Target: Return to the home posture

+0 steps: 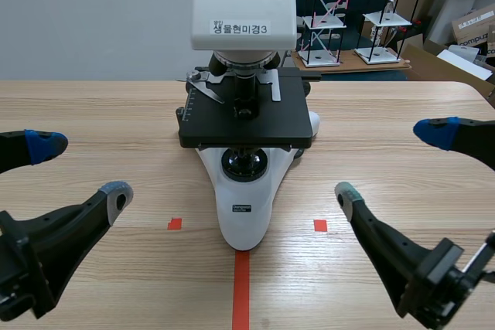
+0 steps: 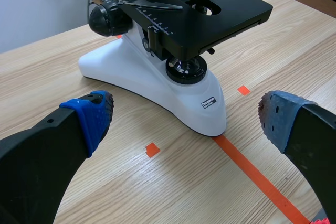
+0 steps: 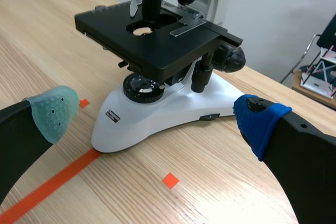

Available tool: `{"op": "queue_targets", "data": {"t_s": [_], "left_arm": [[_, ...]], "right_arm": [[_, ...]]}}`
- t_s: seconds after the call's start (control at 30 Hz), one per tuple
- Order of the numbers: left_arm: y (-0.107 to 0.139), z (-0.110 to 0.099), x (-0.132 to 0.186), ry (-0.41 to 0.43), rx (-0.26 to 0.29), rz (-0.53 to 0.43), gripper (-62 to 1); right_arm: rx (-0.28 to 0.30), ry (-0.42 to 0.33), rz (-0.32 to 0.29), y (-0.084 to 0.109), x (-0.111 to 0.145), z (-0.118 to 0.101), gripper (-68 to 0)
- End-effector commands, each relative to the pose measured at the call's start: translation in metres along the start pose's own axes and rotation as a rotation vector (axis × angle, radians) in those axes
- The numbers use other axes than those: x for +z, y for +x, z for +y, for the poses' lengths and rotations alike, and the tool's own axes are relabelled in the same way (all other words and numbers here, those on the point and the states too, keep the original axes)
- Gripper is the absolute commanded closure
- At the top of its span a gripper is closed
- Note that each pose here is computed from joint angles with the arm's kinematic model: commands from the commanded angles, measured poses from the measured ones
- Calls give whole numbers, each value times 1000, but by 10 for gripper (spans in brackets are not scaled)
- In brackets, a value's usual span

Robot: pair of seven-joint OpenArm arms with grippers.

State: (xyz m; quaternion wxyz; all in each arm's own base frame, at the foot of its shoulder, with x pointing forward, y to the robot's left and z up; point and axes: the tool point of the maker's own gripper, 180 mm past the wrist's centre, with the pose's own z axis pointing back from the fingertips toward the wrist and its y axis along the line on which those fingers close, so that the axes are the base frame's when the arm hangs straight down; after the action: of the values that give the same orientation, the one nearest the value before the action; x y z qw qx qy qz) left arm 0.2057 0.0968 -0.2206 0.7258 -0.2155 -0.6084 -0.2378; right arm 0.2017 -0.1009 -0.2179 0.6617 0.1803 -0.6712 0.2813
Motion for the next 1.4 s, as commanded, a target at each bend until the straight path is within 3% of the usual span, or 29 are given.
{"op": "queue_targets", "data": {"t_s": [0.0,0.27,1.37], "left_arm": [[9,0,-1,0,0,-36,-581],[9,0,-1,1,1,-36,-581],[9,0,-1,0,0,-36,-581]], "right_arm": [[-6,-20,-49,16,1,-5,-657],[-35,-29,-25,20,13,-1,-657],[-31,-28,-24,19,13,0,-657]]}}
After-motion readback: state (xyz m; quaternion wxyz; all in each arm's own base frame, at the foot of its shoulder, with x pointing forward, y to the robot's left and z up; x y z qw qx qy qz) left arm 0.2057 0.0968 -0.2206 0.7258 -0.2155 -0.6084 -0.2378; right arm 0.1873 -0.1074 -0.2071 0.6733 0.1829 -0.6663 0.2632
